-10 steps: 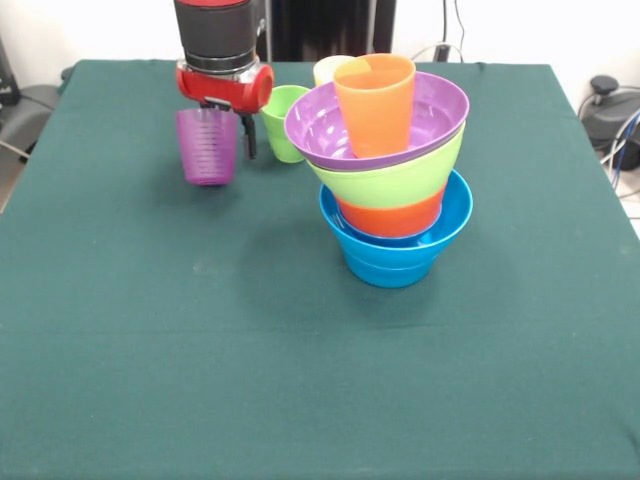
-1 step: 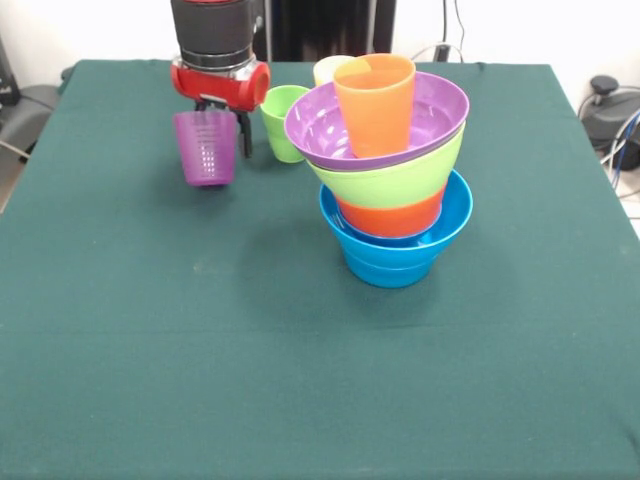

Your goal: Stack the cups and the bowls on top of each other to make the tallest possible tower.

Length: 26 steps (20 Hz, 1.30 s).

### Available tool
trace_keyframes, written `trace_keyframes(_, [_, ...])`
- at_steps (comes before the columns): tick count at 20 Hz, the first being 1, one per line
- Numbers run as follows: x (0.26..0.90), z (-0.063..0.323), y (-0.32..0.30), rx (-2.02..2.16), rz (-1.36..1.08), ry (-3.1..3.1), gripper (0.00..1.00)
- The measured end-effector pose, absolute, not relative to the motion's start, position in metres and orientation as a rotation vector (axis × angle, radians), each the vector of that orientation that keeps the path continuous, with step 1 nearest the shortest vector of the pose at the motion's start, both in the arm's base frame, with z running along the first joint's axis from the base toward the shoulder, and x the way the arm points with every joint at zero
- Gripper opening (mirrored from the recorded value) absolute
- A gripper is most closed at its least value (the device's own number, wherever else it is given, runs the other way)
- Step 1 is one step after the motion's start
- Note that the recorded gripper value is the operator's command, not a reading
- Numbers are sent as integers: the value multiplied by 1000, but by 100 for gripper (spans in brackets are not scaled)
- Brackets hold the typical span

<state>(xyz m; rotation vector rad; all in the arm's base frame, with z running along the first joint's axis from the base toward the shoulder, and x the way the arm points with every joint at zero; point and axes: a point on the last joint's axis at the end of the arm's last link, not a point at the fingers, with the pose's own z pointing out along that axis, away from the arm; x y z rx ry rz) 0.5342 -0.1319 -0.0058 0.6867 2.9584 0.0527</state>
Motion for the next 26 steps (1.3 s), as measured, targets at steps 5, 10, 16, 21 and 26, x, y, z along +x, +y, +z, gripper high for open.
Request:
trace_keyframes(5, [536, -3, -134, 684, 44, 2952, 100])
trace_keyframes(10, [540, 5, -139, 678, 25, 2937, 100])
trace_keyframes(16, [550, 20, -144, 660, 0, 2907, 100])
trace_keyframes(21, [562, 36, -146, 644, -10, 2877, 100])
trace_keyframes(26, [574, 54, -148, 609, -8, 2852, 100])
